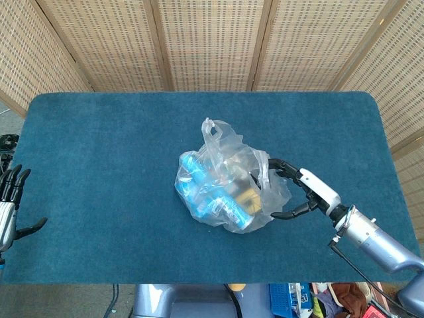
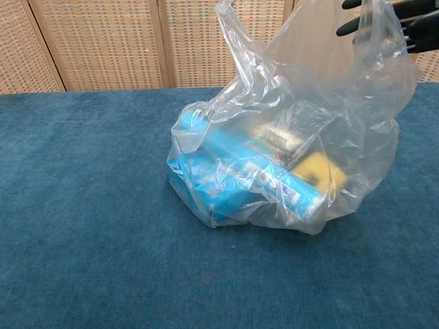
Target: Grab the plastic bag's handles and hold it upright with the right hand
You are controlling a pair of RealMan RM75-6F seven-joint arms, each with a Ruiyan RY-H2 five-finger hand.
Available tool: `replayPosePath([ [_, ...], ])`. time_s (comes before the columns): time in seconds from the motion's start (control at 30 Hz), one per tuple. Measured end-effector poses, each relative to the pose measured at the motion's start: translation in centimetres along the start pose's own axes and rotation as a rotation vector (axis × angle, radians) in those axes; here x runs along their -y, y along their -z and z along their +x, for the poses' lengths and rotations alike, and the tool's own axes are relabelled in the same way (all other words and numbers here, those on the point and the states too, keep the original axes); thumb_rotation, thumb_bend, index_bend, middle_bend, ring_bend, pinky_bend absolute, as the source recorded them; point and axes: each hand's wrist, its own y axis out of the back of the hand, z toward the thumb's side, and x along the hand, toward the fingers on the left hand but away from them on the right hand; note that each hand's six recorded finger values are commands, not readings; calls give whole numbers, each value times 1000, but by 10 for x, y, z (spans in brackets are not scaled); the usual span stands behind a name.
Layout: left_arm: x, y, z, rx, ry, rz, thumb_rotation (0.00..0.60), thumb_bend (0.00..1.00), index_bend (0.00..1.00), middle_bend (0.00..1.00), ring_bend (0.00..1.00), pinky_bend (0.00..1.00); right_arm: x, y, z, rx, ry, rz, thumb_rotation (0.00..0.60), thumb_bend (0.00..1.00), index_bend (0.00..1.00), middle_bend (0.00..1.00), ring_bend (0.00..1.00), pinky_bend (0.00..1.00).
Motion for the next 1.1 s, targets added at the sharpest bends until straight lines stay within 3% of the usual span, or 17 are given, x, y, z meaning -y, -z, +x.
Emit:
replayPosePath([
  [0.23, -2, 2, 1, -6, -9, -5, 600, 82, 0, 0, 0, 0, 14, -6, -13, 3, -21, -79, 600, 0, 133, 204, 80, 87],
  [0.37, -2, 3, 2, -8, -8, -4, 600, 80, 0, 0, 0, 0, 20, -13, -19, -1, -46, -135, 600, 0, 169, 239, 119, 170],
  [0.63, -1, 4, 3, -13, -6, -4, 600, 80, 0, 0, 0, 0, 22, -26, -25, -12, -65, -226, 600, 0, 214, 282, 161, 240],
  [0.87, -1, 4, 3, -15, -5, -4, 600, 80, 0, 0, 0, 0, 17, -25, -23, 63, -68, -224, 600, 0, 232, 296, 176, 253],
  [1.1, 0, 3, 3, -14, -7, 0, 600, 81, 0, 0, 0, 0, 29, -25, -25, 88, -117, -298, 600, 0, 237, 302, 183, 255],
])
